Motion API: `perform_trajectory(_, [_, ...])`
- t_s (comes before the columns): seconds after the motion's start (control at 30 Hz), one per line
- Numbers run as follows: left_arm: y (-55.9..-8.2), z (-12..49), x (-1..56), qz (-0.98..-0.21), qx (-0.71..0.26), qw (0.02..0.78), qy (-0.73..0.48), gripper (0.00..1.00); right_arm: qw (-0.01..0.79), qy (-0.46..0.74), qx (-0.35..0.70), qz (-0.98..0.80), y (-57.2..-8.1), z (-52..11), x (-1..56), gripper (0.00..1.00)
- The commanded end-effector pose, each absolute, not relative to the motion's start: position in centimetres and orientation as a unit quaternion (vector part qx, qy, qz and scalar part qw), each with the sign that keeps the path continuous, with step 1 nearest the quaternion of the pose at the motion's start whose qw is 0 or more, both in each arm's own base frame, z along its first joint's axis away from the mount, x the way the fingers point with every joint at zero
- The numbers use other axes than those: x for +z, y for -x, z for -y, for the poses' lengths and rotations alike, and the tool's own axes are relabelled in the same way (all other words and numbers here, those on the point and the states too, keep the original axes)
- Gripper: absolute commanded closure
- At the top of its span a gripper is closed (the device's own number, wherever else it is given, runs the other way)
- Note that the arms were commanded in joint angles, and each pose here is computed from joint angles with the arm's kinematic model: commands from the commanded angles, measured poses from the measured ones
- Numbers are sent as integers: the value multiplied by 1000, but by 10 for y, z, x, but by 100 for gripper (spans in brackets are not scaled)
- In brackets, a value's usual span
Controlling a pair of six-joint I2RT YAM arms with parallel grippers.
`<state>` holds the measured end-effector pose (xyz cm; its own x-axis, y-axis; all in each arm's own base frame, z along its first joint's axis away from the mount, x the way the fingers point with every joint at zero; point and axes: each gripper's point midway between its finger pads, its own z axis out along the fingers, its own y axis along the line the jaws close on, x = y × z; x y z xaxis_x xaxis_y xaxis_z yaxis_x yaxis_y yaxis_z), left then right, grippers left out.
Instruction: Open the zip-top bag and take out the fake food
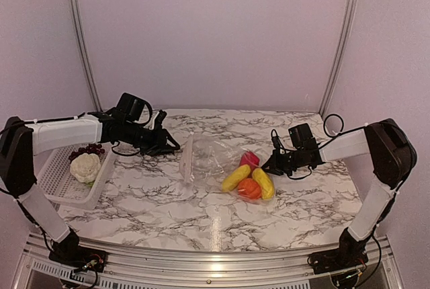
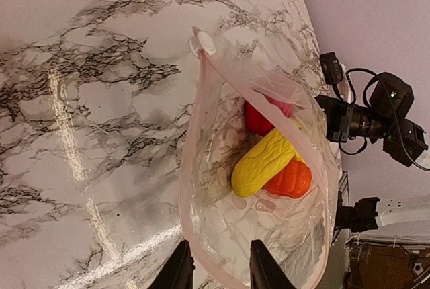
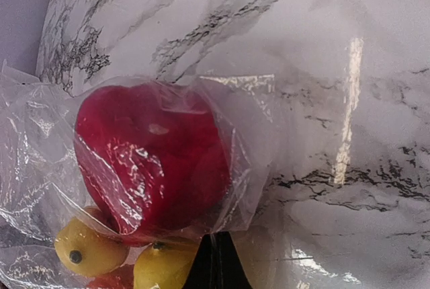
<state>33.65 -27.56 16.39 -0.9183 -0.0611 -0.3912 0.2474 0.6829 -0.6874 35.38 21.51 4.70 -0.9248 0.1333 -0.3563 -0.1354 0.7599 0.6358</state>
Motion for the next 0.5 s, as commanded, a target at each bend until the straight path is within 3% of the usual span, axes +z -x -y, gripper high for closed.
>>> perform_trajectory(0.0, [-331, 323, 165, -876, -435, 178, -103, 72, 190, 3, 357, -914, -357, -220, 49, 100])
perform_trajectory(0.23, [-314, 369, 140, -863, -469, 135, -133, 77, 204, 12, 371, -906, -364, -227, 58, 100])
perform_trajectory(0.47, [-308, 407, 113, -857, -469, 124, -173, 76, 200, 23, 384, -901, -361, -238, 60, 100])
